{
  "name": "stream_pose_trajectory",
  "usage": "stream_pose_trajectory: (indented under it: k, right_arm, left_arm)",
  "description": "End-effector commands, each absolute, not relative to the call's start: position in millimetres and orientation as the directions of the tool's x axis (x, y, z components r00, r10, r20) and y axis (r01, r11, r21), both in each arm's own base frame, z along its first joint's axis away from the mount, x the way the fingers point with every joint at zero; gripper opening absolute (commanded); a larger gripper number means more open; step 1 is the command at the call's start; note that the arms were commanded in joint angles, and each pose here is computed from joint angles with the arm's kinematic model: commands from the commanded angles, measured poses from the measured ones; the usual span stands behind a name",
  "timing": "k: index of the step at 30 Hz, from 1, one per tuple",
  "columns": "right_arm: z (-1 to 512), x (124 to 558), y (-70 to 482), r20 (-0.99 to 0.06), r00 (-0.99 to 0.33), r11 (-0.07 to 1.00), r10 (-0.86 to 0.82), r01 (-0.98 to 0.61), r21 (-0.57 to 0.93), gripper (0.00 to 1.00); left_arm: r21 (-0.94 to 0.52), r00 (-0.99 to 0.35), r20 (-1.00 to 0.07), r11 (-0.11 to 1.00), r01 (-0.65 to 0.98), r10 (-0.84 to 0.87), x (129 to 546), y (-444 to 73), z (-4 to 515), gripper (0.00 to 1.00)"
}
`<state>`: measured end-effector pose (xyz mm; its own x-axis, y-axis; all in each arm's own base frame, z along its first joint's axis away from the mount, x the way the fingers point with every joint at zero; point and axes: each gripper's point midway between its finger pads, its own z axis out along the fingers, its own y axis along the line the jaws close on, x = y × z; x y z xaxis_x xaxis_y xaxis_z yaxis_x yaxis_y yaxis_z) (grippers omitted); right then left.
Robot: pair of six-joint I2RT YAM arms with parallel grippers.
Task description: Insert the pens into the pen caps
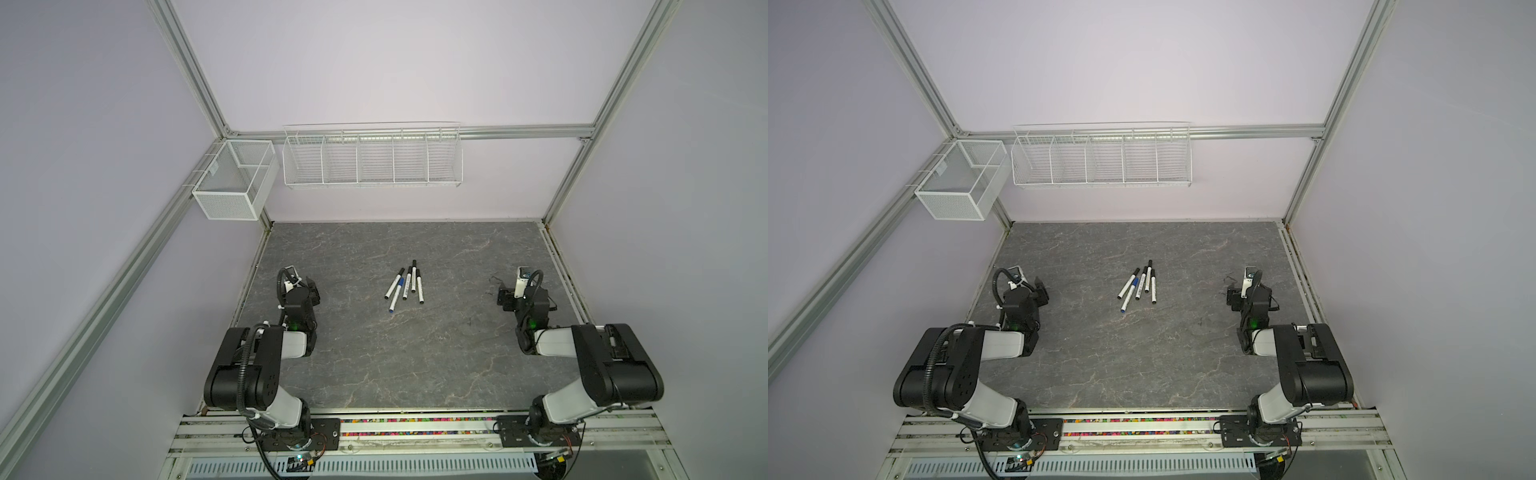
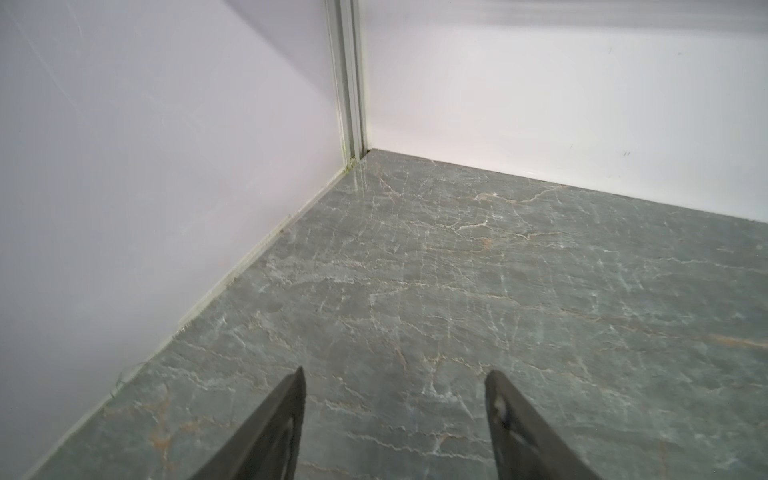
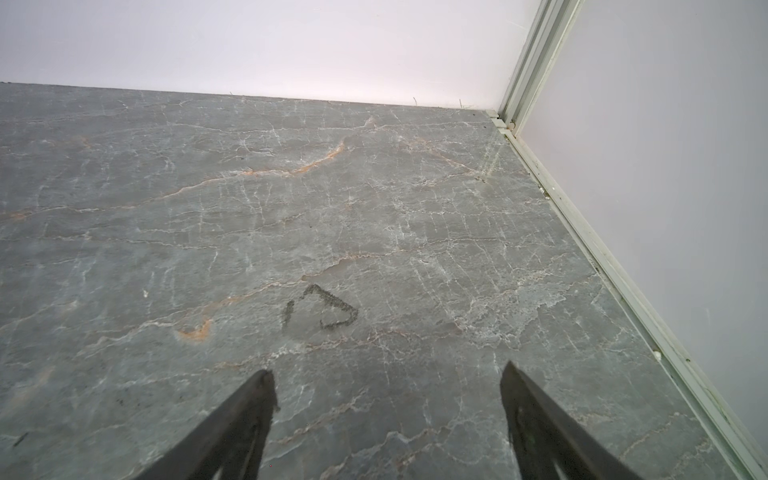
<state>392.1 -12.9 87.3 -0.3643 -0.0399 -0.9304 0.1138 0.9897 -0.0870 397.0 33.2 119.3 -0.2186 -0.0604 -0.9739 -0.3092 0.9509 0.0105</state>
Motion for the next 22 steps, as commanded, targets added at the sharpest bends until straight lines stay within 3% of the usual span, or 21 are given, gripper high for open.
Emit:
stream_pose_trajectory:
  k: [1,22]
  right_arm:
    - [94.7,391.0,-13.7,-0.941,-0.336,0.989,-0.045,0.121,-0.090,0.88]
    - [92.9,393.8,-12.4,-0.937,-0.349,0.995,-0.029,0.079,-0.060,0.88]
  left_arm:
    - [0.012,-0.214,-0.975,0.952,-0.305,-0.056,396.5,31.8,118.5,0.99]
    - [0.012,-0.214,-0.975,0.951,-0.308,-0.056,396.4,32.4,118.5,0.99]
